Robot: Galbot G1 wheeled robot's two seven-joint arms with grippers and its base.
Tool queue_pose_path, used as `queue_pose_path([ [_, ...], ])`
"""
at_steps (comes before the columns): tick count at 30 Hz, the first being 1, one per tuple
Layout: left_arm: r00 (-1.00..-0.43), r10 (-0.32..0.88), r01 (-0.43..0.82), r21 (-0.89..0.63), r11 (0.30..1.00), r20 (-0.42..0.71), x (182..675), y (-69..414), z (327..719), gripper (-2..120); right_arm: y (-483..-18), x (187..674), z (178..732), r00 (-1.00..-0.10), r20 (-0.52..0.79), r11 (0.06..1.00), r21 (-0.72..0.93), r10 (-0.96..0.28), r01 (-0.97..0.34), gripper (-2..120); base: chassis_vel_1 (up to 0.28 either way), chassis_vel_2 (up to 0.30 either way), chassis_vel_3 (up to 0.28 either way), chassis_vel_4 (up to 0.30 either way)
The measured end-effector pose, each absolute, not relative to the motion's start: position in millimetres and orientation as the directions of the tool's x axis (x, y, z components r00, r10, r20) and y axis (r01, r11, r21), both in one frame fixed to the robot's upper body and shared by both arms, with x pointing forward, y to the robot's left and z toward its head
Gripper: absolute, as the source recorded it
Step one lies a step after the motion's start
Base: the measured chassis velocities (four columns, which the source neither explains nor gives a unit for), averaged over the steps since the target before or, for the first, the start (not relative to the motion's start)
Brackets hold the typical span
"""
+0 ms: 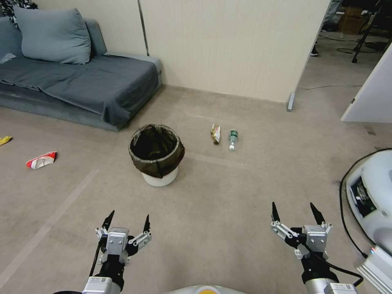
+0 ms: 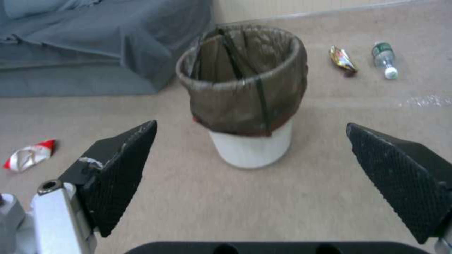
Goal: Pick up the trash bin, then pick up the garbage from the floor and place it into the trash bin.
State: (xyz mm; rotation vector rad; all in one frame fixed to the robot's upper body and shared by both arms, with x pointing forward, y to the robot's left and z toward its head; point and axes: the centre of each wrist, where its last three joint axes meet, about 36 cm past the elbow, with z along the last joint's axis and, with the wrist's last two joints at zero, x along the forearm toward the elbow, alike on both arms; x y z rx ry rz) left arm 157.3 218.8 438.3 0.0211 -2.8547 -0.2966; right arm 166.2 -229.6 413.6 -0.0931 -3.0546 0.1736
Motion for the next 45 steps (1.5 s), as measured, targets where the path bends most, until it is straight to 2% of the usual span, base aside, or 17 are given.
queue_pose_path([
  [8, -0.963, -0.041, 0.014, 0.203, 0.979, 0.266, 157.3, 218.9, 438.1, 100, -229.6, 166.4, 413.6, -0.995, 0.076, 0.992, -0.115, 0.065, 0.056, 100, -0.139, 0.164, 0.139, -0.147],
  [45, -0.963, -0.042, 0.014, 0.204, 0.979, 0.266, 157.2, 218.9, 438.0, 100, -229.6, 166.3, 413.6, -0.995, 0.077, 0.992, -0.115, 0.065, 0.056, 100, 0.003, -0.002, -0.002, 0.002],
])
